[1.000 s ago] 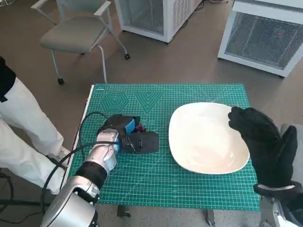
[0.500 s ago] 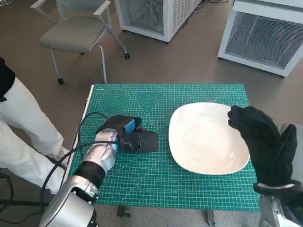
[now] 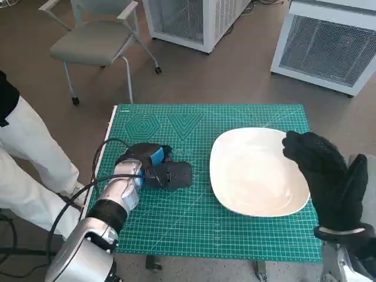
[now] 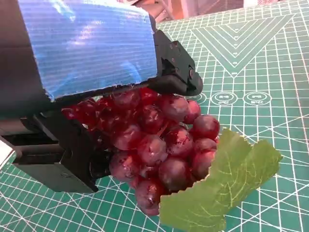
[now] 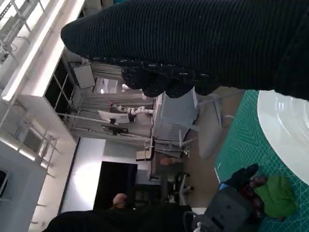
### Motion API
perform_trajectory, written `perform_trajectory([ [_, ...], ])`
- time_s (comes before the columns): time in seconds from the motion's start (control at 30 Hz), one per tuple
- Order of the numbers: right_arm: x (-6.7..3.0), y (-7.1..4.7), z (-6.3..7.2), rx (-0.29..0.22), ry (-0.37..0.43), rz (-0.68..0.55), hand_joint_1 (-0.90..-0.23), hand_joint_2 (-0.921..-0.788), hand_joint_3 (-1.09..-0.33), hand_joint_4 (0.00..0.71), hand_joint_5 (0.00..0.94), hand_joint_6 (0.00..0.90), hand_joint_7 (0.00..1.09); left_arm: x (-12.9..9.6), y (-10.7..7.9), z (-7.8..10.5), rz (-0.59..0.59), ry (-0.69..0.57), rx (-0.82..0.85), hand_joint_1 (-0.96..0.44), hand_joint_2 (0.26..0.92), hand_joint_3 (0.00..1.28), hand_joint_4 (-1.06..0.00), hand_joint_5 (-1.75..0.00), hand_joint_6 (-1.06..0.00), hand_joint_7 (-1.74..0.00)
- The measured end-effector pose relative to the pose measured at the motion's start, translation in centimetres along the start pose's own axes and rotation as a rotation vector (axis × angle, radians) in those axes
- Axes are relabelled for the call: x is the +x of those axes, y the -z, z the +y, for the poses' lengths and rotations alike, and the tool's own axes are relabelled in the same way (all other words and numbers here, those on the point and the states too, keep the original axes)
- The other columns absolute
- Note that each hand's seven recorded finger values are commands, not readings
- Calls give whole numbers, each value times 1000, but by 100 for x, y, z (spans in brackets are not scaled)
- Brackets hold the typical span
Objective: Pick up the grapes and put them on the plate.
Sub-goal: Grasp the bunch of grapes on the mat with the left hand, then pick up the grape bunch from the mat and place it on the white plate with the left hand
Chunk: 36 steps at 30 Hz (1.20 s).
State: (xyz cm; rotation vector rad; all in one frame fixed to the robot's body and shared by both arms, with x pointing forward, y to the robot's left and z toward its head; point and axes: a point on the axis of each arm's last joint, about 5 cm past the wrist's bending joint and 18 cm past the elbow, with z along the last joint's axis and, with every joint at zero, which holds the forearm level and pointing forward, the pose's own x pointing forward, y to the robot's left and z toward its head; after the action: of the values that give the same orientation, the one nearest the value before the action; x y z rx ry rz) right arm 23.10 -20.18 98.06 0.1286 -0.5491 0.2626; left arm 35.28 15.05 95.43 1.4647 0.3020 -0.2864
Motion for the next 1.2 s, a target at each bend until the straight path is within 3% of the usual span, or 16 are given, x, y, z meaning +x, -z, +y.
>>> perform_trajectory([
  [0.27, 28, -11, 4, 0, -4, -13, -333, -921, -606, 429, 881, 231, 1029, -43, -70, 150, -52, -56, 0, 382, 652, 782, -451, -1627, -663, -168],
  [0.33, 31, -13, 3, -1, -4, -15, -333, -921, -606, 429, 881, 230, 1030, -71, -81, 195, -77, -80, -2, 317, 667, 742, -447, -1618, -680, -368],
  [0.43, 35, -16, 4, -2, -5, -19, -333, -921, -606, 429, 882, 230, 1030, -128, -103, 280, -119, -127, -6, 126, 642, 733, -422, -1680, -665, -838],
  [0.53, 38, -18, 5, -2, -5, -21, -333, -921, -605, 429, 882, 231, 1030, -200, -115, 372, -158, -181, -12, 49, 630, 722, -445, -1655, -648, -1049],
  [0.8, 43, -18, 5, -3, -6, -24, -333, -921, -604, 430, 880, 232, 1029, -458, -120, 587, -244, -319, -14, 3, 863, 168, -663, -1358, -700, -943],
  [0.93, 41, -9, 3, -2, -4, -21, -334, -921, -604, 431, 880, 233, 1028, -603, -123, 665, -273, -376, -5, 0, 901, 90, -672, -1341, -712, -923],
  [1.2, 43, -3, 5, -1, -3, -25, -334, -921, -603, 433, 879, 234, 1026, -786, -115, 775, -318, -457, -2, 3, 908, 73, -646, -1389, -760, -842],
])
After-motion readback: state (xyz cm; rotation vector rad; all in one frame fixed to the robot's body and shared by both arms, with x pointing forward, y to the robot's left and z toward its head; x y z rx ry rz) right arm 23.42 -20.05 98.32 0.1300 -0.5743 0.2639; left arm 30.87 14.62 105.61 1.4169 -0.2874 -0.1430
